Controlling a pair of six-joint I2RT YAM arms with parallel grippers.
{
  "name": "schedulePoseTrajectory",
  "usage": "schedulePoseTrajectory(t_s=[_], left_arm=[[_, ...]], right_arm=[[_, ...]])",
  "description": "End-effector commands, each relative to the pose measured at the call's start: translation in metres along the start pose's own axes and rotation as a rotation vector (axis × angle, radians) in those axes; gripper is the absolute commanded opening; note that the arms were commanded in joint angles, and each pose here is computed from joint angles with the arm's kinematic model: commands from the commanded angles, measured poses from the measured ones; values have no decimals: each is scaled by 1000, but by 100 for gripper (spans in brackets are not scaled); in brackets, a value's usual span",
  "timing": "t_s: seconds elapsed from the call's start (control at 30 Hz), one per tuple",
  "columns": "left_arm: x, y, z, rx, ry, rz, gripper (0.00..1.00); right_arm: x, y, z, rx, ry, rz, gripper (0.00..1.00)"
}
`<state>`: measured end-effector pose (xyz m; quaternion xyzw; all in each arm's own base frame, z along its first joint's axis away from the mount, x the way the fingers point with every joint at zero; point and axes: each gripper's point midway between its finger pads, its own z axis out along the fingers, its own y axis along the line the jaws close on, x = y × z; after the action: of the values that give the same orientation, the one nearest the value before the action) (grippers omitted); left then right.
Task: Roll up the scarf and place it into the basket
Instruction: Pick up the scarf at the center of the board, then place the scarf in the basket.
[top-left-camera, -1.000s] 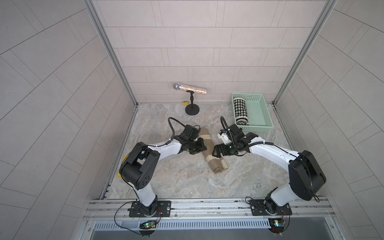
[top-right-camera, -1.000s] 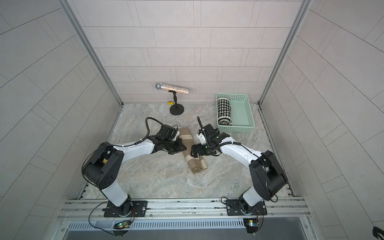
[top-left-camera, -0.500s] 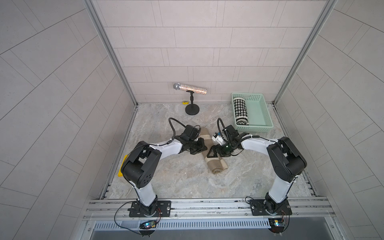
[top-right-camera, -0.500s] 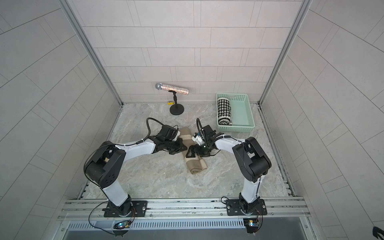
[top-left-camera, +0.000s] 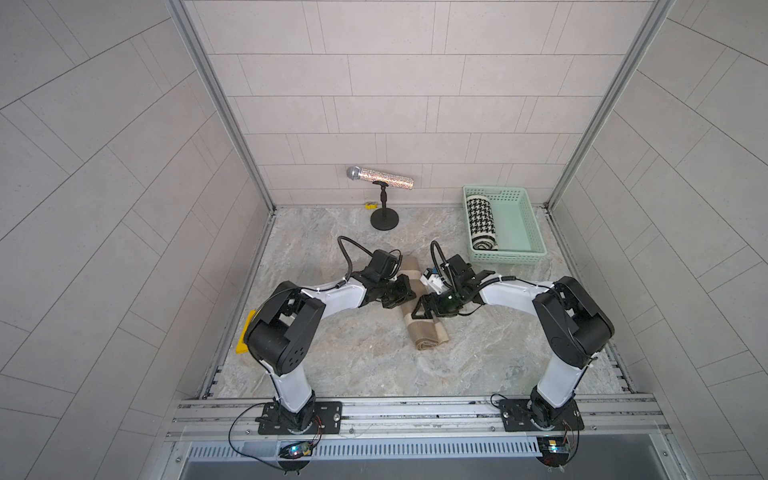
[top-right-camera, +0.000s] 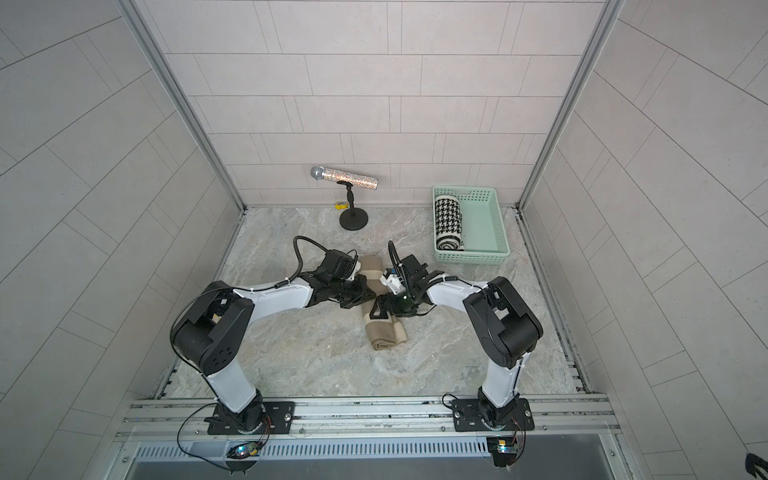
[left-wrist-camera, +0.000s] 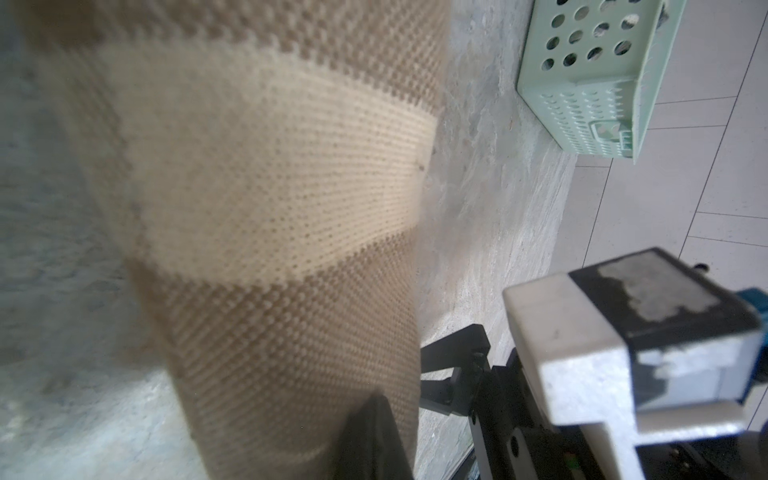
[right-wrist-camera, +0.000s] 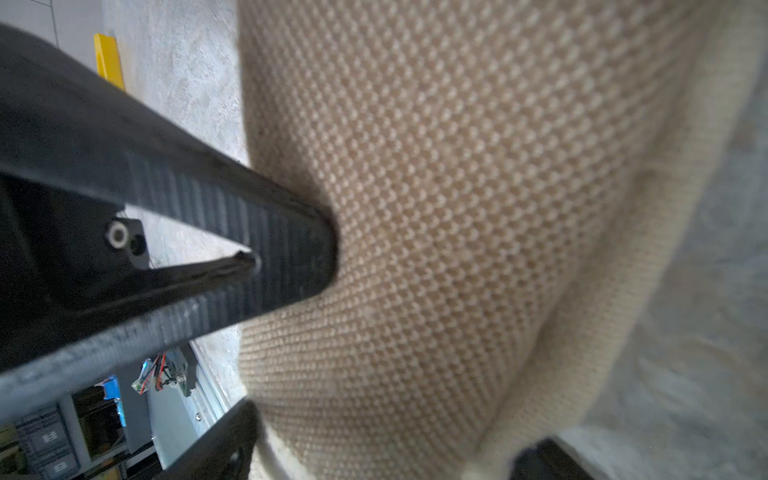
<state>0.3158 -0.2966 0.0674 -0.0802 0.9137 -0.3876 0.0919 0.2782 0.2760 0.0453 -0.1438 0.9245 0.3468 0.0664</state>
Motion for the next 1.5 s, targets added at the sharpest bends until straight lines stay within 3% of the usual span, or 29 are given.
schedulePoseTrajectory(t_s=[0.0, 0.1, 0.3, 0.47, 0.5, 0.67, 0.77, 0.97, 1.17, 1.47], left_arm=[[-4, -2, 4, 3, -20, -1, 0], [-2, -1, 3, 6, -18, -8, 0], [-11, -6, -17, 8, -51, 5, 0], [-33, 8, -59, -45, -148, 1, 4], [-38, 13, -71, -64, -174, -5, 10], [-62, 49, -130, -166, -315, -52, 61], [-71, 69, -158, -203, -383, -97, 100], [-80, 88, -185, -249, -455, -131, 100], [-83, 90, -190, -252, -471, -136, 100], [-83, 91, -188, -248, -463, -140, 100]], right_arm=[[21, -37, 16, 171, 50, 67, 84], [24, -43, 21, 178, 49, 88, 69], [21, -30, 28, 61, 49, 94, 18], [3, 6, 20, -130, 13, 57, 0], [-2, 15, 16, -170, -1, 42, 0], [-30, 51, -18, -298, -80, -36, 0], [-53, 62, -45, -343, -144, -63, 0], [-95, 67, -104, -363, -272, -128, 0], [-139, 44, -180, -269, -437, -195, 0], [-187, -39, -266, 65, -578, -198, 0]])
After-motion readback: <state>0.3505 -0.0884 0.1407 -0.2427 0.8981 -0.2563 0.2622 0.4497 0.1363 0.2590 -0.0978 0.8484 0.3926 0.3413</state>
